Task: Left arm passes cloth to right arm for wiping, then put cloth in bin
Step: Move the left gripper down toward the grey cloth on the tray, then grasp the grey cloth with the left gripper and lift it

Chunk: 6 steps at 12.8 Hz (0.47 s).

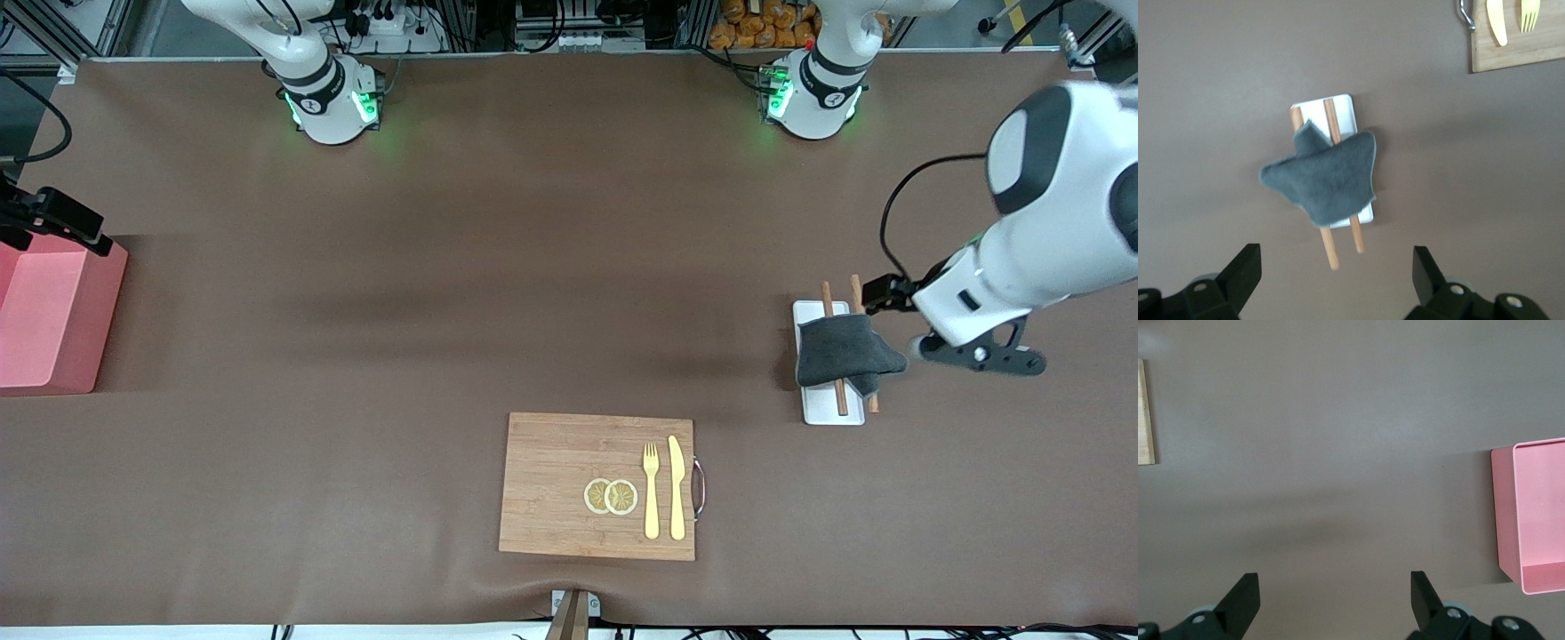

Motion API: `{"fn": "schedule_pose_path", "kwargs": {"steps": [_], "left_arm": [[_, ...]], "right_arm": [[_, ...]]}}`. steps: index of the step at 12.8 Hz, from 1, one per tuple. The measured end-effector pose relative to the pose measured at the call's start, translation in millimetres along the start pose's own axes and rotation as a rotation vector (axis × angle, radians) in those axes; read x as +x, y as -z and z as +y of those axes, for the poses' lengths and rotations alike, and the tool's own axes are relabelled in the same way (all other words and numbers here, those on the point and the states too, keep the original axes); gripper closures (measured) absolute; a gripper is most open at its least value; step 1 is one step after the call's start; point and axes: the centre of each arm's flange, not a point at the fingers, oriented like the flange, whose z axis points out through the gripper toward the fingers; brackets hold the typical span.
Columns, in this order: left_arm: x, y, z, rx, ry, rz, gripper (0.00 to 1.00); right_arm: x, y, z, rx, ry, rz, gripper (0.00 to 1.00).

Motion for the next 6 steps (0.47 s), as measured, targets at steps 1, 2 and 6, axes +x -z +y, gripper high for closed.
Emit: {"fn": "schedule_pose_path", "kwargs": {"steps": [1, 2, 6], "left_arm": [[9.5, -16.8, -0.9, -0.001, -0.075, -0.005, 0.0], [18.6, -33.2, -1.7, -0.002, -0.167, -0.008, 0.0], [47.1, -87.4, 7.1, -0.006, -0.513, -0.01, 0.0]], "right_arm": [[0.0, -0.1, 0.1, 0.0, 0.0, 0.0, 0.0], [0.1, -0.2, 0.3, 0.0, -0.001, 0.0, 0.0], [1.0, -2.1, 0.4, 0.0, -0.002, -0.004, 0.0]]}}
